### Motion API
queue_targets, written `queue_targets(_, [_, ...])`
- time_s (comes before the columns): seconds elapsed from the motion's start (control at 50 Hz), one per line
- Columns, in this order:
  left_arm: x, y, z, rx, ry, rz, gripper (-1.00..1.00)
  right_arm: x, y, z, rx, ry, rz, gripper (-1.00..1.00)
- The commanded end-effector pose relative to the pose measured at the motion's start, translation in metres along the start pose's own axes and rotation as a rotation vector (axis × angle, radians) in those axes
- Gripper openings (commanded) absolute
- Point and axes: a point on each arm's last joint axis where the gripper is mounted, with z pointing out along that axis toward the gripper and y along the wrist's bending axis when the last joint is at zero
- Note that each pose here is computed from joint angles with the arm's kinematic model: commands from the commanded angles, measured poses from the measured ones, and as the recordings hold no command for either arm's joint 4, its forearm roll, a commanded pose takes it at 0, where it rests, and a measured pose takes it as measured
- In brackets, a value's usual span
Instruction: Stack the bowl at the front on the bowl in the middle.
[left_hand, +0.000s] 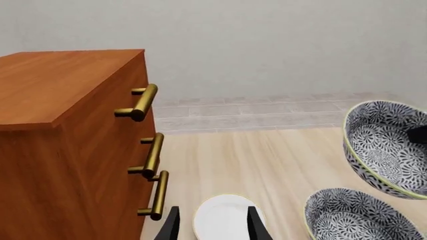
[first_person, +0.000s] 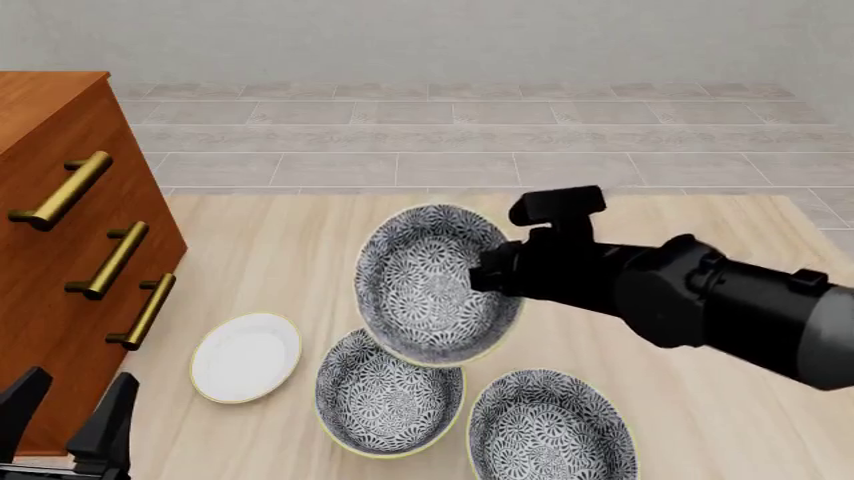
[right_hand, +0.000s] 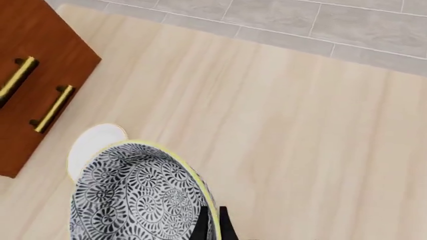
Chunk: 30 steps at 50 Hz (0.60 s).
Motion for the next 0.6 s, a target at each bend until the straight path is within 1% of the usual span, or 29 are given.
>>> queue_targets(0.02, [0.0, 0.0, 0.0, 0.003, 0.002, -0.001, 1.0, 0.002, 0.012, -0.001, -0.036, 0.004, 0.007, -1.0])
queue_targets(0.1, [0.0, 0.0, 0.0, 0.002, 0.001, -0.002, 1.0, 0.002, 0.013, 0.002, -0.037, 0.008, 0.004, -1.0])
queue_targets(0.2, [0.0, 0.0, 0.0, 0.001, 0.0, -0.002, 1.0, 0.008, 0.016, 0.005, -0.046, 0.02, -0.003, -1.0])
queue_targets(0.34, [0.0, 0.0, 0.0, 0.0, 0.0, -0.003, 1.0, 0.015, 0.027, 0.008, -0.074, 0.042, -0.007, -1.0])
queue_targets(0.48, [0.0, 0.0, 0.0, 0.001, 0.0, -0.003, 1.0, 0.021, 0.033, 0.014, -0.086, 0.063, -0.007, -1.0])
queue_targets(0.6, [0.0, 0.0, 0.0, 0.001, -0.002, -0.003, 1.0, 0.027, 0.045, 0.019, -0.113, 0.081, -0.018, -1.0])
